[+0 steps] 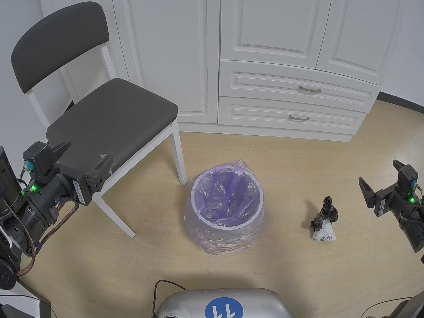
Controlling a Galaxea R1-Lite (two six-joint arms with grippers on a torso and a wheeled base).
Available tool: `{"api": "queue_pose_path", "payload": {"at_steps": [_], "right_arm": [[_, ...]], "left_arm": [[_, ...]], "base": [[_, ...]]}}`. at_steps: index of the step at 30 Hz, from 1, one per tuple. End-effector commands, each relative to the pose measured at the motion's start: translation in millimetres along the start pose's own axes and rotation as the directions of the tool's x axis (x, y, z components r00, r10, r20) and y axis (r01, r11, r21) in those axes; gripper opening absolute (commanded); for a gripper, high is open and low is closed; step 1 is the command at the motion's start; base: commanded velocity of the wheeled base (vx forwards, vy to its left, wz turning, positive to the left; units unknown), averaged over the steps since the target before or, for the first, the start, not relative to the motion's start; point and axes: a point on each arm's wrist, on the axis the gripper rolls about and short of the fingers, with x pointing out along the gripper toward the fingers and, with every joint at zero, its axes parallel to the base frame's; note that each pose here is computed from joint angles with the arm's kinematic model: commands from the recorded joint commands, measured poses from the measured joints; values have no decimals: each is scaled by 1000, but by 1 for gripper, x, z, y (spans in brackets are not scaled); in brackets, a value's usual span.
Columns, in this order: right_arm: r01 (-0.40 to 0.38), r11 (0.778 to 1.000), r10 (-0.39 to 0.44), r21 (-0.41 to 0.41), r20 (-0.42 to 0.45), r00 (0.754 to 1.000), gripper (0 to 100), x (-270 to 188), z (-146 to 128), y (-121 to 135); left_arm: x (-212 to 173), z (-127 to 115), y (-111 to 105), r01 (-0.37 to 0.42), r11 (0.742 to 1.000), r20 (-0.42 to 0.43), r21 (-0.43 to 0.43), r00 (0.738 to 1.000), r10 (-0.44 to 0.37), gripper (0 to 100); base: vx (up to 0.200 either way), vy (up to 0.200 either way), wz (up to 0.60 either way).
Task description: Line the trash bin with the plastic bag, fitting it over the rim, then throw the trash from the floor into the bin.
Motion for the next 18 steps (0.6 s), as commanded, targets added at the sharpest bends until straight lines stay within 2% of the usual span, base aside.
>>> {"api": "queue_pose_path", "payload": {"at_steps": [1,4,7,8,9,12,16,18], "right_arm": [[-30,995,30,99,2,1000,100,-20,25,-3],[-38,990,44,134,-45,998,100,-18,29,-4],[-49,982,75,183,-138,988,100,-15,31,-3],[-49,982,75,185,-140,987,100,-15,31,-3],[-60,978,96,199,-176,980,100,-13,31,-1],[-61,972,119,226,-252,960,100,-2,26,8],[-39,967,123,253,-328,937,100,14,16,19],[3,963,111,271,-404,908,100,38,5,28]], "left_arm": [[-1,-5,1,-57,997,-20,54,998,58,100],[-5,-1,2,-61,996,17,64,998,60,100],[-10,0,3,-79,987,73,143,995,69,100],[-10,0,3,-80,986,75,148,995,70,100],[-13,-3,4,-93,971,87,222,993,75,100],[-15,-10,5,-117,939,103,323,991,88,100],[-16,-11,9,-157,916,136,368,984,114,100],[-17,-12,14,-191,903,144,384,979,146,100]], "base": [[0,0,0],[0,0,0],[0,0,0],[0,0,0],[0,0,0],[0,0,0],[0,0,0],[0,0,0]]}}
